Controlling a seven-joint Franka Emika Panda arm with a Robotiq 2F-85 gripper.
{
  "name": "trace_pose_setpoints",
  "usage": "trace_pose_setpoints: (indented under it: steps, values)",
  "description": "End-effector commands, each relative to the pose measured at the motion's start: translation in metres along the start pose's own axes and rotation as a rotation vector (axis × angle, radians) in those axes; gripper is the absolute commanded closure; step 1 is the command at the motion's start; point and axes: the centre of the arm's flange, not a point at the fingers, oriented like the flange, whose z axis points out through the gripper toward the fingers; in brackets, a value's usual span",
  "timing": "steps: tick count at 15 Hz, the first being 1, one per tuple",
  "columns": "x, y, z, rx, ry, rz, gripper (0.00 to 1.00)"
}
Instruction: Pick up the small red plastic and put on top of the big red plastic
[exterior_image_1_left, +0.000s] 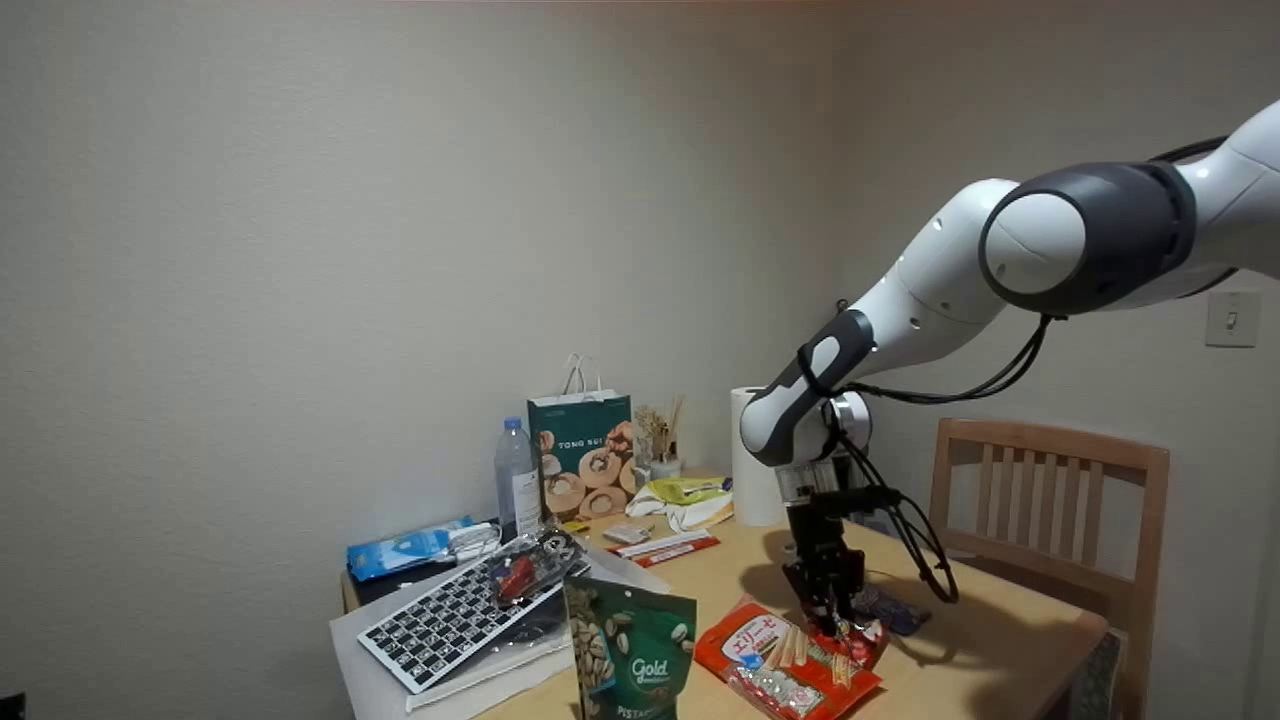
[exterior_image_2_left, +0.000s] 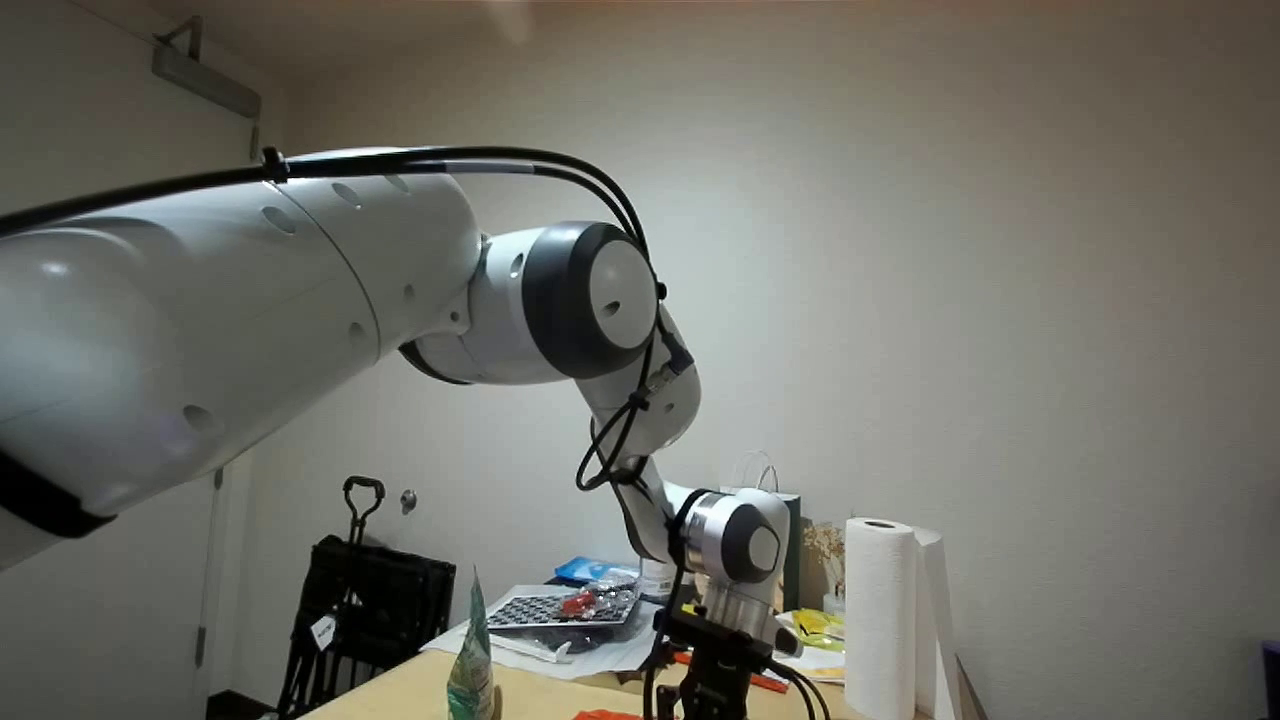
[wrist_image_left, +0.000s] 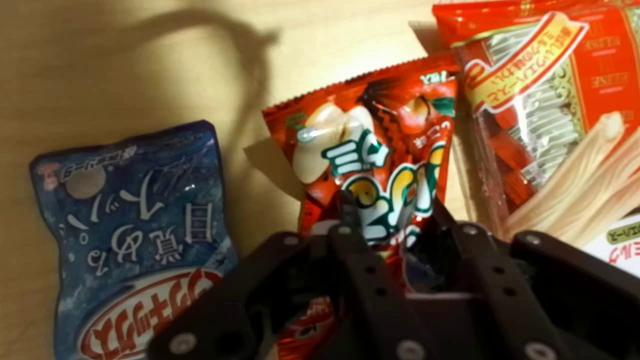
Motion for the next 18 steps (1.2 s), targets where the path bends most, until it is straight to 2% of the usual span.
trace_pose_setpoints:
  steps: [1, 5, 10, 12, 18]
  values:
    - [-0.019, -0.020, -0.012, 0.025, 0.002, -0.022, 0.95]
    - [-0.053, -0.057, -0.027, -0.020, 0.028, -0.045, 1.00]
    - [-0.087, -0.095, -0.041, -0.086, 0.065, 0.012, 0.98]
    - [-0.096, -0.106, -0.041, -0.100, 0.049, 0.012, 0.98]
    - [-0.074, -0.127, -0.025, -0.150, -0.028, -0.067, 0.98]
